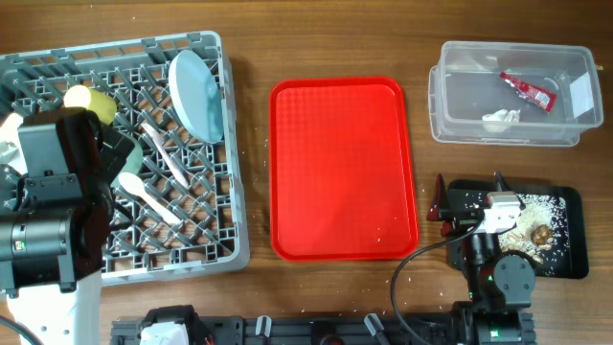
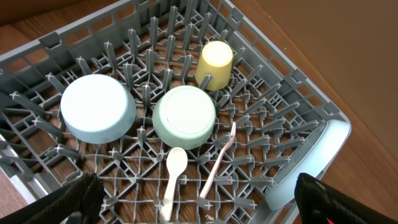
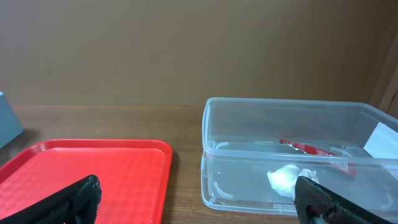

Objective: Sort waste into correct bins and load items into the dishwasher rack

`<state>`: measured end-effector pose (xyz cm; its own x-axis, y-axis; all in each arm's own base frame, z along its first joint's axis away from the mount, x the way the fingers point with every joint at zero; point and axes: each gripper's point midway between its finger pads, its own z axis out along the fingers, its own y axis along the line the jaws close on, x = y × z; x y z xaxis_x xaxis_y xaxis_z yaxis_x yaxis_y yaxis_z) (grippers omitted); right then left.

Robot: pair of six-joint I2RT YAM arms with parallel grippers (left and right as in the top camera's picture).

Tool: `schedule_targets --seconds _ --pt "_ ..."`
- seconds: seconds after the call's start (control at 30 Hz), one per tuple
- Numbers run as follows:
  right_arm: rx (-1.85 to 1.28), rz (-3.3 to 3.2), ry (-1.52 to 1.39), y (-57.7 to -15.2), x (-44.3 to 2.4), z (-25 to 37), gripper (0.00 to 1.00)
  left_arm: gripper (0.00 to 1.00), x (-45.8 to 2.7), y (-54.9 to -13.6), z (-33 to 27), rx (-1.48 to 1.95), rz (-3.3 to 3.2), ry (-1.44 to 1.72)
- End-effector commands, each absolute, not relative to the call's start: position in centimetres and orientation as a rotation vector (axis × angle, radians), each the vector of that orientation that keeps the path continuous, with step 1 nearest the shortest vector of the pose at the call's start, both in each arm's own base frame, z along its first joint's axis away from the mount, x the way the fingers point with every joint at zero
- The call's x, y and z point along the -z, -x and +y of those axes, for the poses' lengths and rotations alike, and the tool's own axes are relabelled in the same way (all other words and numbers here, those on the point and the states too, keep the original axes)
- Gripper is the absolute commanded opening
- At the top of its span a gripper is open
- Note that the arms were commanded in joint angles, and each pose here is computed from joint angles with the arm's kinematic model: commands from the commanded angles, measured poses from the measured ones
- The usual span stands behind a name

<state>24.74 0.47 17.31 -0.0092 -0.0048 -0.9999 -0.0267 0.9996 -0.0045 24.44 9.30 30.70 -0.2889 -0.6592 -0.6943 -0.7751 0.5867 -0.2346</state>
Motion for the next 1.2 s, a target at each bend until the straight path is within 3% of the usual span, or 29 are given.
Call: schedule_targets --seconds 0.0,0.2,0.47,0.57,0.8,1.07,1.17 --pt "-0.034 1.567 0.023 -24.7 -17.6 0.6 1.00 1.00 -31.1 -24.4 9.5 -0.179 2.004 1.157" --pt "-0.034 1.567 0.024 -24.7 -17.6 0.6 1.00 1.00 -29.6 -24.2 7.3 -0.061 2.126 1.093" --pt "-0.034 1.567 0.023 -24.7 -17.6 0.6 1.00 1.00 -18.1 -25.1 1.9 0.187 1.995 0.735" --pt "-0.034 1.567 0.024 -24.7 -17.6 0.6 1.00 1.00 -13.5 -23.3 1.8 0.207 1.967 0.719" --pt "-0.034 1.567 0.024 -24.7 -17.6 0.6 1.00 1.00 -14.4 -23.6 1.7 0.261 1.750 0.603" --pt "-0.034 1.567 0.024 -24.7 -17.6 0.6 1.00 1.00 -16.1 -24.3 -4.0 0.301 1.634 0.007" --pt "-0.034 1.567 0.024 -24.7 -17.6 0.6 1.00 1.00 -15.9 -24.2 -4.4 0.286 1.642 -0.049"
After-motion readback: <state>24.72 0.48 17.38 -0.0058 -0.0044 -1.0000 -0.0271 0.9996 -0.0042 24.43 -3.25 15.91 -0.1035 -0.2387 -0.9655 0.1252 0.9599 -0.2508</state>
